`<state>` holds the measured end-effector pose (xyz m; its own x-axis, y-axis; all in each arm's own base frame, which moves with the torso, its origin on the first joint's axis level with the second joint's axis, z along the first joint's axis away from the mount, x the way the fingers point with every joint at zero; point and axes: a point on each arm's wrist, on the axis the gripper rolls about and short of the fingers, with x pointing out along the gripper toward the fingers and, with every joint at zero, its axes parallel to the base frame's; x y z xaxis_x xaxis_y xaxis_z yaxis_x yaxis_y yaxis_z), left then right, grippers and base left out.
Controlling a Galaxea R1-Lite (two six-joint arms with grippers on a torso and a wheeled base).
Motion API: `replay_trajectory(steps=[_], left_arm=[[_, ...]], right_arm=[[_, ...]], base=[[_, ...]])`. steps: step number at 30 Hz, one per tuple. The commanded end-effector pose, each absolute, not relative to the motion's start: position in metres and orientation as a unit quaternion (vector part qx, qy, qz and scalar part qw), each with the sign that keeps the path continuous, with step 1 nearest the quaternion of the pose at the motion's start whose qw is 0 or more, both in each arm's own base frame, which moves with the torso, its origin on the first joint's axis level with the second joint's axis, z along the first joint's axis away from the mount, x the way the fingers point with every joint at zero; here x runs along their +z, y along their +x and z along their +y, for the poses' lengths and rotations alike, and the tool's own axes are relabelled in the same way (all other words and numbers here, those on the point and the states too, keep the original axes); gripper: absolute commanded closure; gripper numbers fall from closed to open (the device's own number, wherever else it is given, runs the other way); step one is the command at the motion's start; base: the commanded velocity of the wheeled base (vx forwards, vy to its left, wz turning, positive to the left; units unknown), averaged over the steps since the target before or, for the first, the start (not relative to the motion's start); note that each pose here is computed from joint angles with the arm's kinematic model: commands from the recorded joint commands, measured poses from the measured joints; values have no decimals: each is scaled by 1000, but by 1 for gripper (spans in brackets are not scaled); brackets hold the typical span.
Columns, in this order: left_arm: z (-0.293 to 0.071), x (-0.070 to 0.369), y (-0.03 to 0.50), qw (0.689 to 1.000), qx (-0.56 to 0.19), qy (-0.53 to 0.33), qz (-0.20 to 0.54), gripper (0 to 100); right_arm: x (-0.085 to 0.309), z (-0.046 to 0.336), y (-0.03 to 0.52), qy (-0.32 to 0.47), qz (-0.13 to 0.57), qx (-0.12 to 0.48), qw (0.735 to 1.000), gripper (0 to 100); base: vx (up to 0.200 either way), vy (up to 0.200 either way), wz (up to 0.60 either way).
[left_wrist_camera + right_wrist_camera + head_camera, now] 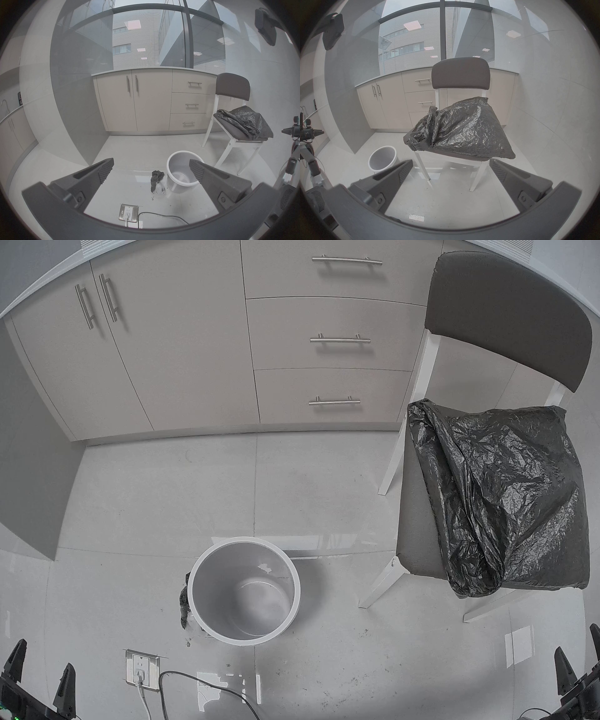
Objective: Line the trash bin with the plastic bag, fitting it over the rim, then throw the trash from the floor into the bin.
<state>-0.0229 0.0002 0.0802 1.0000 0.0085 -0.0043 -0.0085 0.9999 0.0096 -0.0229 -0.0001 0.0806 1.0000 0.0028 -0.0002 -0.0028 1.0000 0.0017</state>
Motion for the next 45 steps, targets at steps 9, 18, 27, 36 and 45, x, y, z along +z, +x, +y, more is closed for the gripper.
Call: replay_trajectory(steps=[9,18,27,36,45], left_arm=[[0,75,-23,1000,5,6,2,0],[0,75,-23,1000,4,15,2,0],[0,75,-23,1000,5,15,2,0],[0,75,-23,1000,4,17,2,0],[0,75,-23,1000,2,18,2,0]], right_arm=[[77,0,-21,0,17,8,1000,0],[77,0,-23,0,2,3,1000,0],[76,0,-23,1,-2,3,1000,0],[76,0,-23,0,-2,3,1000,0],[265,-4,-30,104,-152,79,980,0]], base=[[0,0,0],[0,0,0],[0,0,0],[0,0,0],[0,0,0]])
